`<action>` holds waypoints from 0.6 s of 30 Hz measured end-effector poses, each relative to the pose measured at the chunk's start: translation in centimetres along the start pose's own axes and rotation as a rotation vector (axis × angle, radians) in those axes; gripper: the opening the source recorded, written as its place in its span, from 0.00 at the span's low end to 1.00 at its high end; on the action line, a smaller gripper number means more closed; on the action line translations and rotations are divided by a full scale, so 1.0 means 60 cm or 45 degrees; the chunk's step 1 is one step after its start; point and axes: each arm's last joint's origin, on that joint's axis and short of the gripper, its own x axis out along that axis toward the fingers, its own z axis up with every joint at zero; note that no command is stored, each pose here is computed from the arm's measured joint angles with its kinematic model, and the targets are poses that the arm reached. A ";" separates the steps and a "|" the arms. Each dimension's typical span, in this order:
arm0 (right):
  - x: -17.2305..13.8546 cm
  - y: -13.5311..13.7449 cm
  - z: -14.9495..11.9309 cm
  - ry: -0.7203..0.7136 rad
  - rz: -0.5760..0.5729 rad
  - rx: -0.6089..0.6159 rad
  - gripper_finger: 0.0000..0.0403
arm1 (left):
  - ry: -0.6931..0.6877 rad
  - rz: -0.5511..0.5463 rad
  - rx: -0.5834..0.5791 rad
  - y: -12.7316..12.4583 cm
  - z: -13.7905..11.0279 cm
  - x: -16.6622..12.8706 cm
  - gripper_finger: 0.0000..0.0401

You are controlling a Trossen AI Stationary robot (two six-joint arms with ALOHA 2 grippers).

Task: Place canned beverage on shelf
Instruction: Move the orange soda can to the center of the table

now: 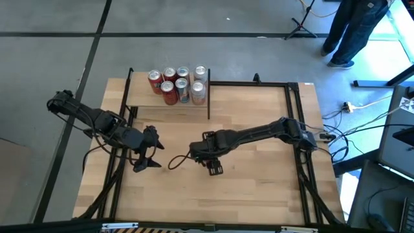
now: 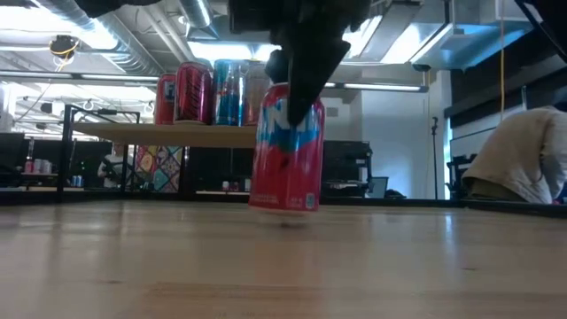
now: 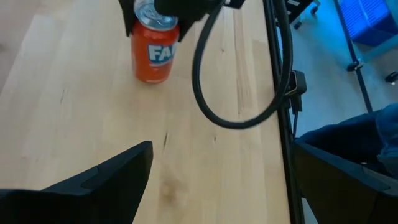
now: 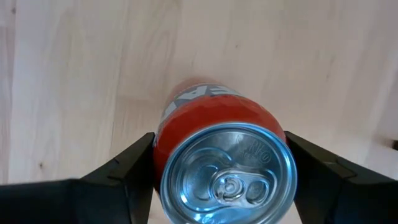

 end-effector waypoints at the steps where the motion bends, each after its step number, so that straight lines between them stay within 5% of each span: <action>1: 0.003 0.000 0.001 0.002 0.007 0.000 0.66 | -0.002 0.002 0.000 0.000 0.000 0.000 0.91; 8: 0.007 0.001 0.008 -0.044 0.011 0.002 0.67 | -0.002 0.002 0.000 0.000 0.000 0.000 0.91; 14: 0.006 0.001 0.011 -0.076 0.011 0.009 0.94 | -0.001 0.003 -0.001 0.000 0.000 0.000 0.91; 18: 0.005 0.000 0.016 -0.112 0.010 0.037 0.91 | -0.009 0.014 -0.001 0.000 0.001 0.002 0.91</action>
